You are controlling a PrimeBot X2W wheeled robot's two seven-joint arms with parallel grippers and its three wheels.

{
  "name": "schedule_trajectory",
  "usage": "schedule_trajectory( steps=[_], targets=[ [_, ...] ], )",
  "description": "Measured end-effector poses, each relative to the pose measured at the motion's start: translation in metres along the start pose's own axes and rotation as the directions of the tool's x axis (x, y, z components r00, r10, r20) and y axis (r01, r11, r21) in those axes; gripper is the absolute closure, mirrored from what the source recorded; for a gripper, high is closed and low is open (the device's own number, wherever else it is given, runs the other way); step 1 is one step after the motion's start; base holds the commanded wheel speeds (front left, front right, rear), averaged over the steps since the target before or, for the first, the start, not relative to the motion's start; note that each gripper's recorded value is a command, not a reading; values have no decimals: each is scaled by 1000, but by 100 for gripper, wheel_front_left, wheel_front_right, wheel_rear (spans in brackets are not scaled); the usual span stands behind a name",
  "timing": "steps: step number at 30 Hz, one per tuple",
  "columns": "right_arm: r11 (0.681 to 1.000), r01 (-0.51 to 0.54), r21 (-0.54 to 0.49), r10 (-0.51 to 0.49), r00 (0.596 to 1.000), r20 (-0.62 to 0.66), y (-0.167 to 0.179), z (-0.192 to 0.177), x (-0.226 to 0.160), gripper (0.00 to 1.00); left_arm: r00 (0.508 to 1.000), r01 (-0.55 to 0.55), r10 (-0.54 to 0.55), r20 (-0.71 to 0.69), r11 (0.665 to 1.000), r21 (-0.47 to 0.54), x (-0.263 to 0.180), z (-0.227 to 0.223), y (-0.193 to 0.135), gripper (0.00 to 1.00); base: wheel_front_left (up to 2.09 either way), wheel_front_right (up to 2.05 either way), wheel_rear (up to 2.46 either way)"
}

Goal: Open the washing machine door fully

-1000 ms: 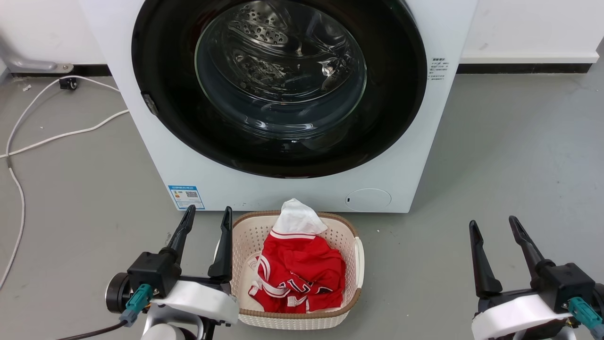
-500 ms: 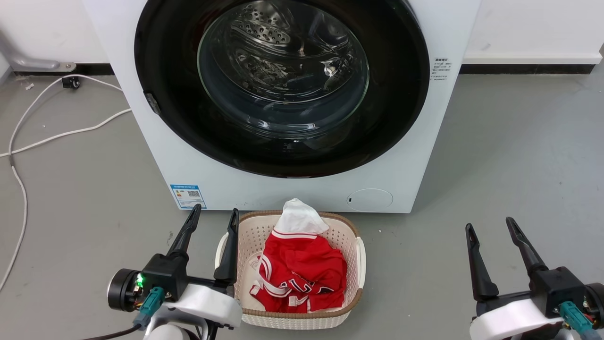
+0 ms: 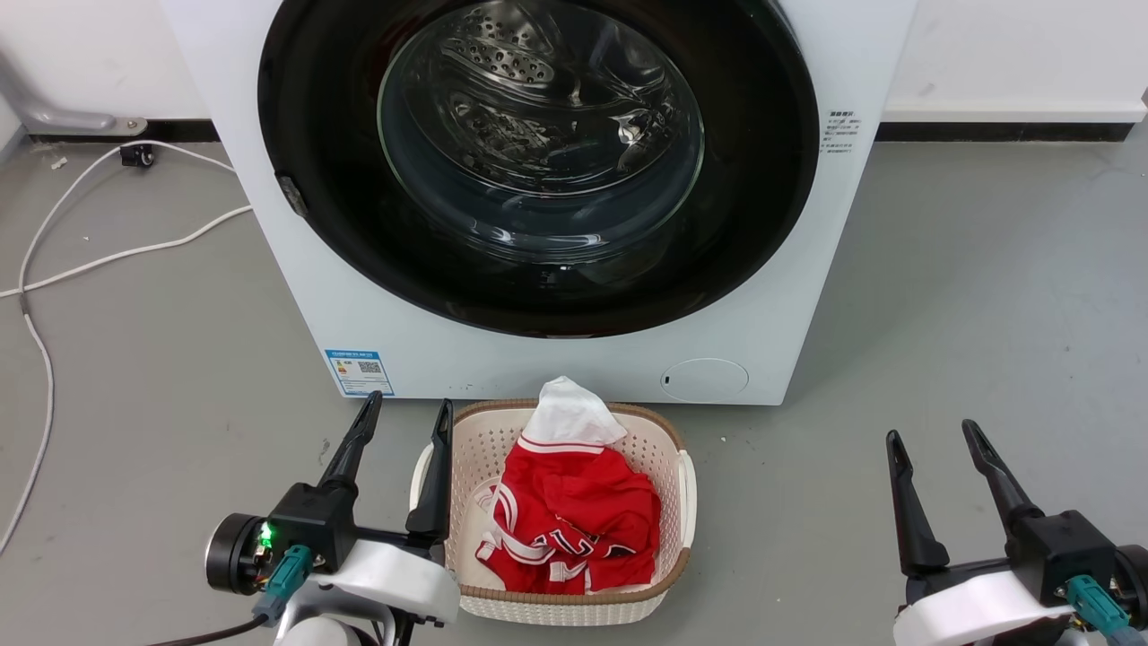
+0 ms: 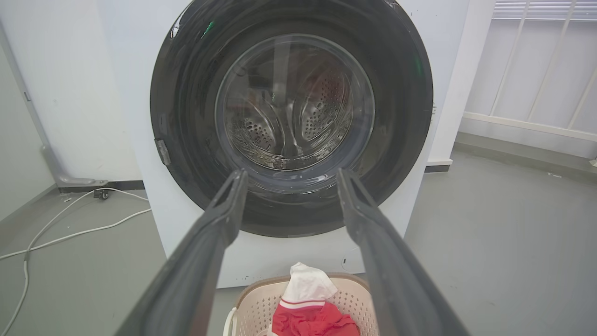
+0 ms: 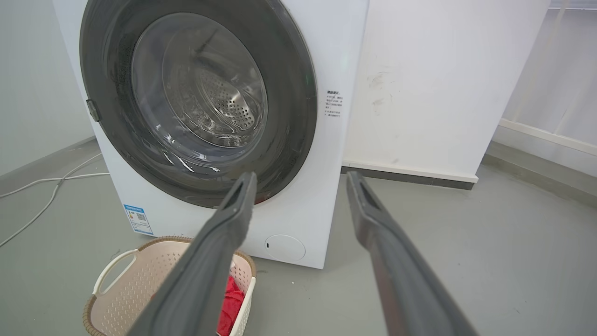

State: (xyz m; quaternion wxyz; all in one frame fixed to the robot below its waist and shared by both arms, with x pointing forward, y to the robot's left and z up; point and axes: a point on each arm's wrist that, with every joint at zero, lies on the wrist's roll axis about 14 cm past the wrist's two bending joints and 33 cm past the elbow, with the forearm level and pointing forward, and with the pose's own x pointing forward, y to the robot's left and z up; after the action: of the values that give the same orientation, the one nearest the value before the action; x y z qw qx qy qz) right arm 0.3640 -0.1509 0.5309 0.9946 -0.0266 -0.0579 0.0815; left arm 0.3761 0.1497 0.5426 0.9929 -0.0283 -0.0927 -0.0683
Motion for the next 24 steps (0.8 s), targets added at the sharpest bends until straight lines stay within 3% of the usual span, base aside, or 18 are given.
schedule_trajectory(
  steps=[2, 3, 5, 15, 18, 22, 24],
  targets=[
    [1000, 0, 2, 0, 1000, -2, 0, -1, 0, 0, 1000, 0, 0, -1, 1000, 0, 0, 0, 0, 0, 0, 0, 0],
    [1000, -1, 2, 1, 1000, -5, 1, -2, 0, 53, 1000, 0, 0, -2, 1000, 0, 0, -1, 0, 0, 0, 0, 0],
    [1000, -3, 3, 3, 1000, -9, 1, -3, 0, 100, 1000, -2, 2, -2, 1000, 0, 0, -1, 0, 0, 0, 0, 0],
    [994, 28, 110, -27, 1000, -11, -5, -7, -1, 100, 1000, -6, 6, -4, 1000, 3, -1, -1, 2, 0, 0, 0, 0],
    [966, 75, 249, -74, 997, -13, -14, -11, -3, 100, 1000, -10, 10, -4, 1000, 4, -1, -1, 3, 0, 0, 0, 0],
    [858, 151, 490, -150, 988, -42, -26, -24, -6, 100, 1000, -10, 10, -4, 1000, 4, -2, -1, 3, 0, 0, 0, 0],
    [780, 181, 599, -182, 981, -60, -30, -30, -6, 100, 1000, -10, 10, -5, 1000, 4, -2, -1, 3, 0, 0, 0, 0]
  ],
)
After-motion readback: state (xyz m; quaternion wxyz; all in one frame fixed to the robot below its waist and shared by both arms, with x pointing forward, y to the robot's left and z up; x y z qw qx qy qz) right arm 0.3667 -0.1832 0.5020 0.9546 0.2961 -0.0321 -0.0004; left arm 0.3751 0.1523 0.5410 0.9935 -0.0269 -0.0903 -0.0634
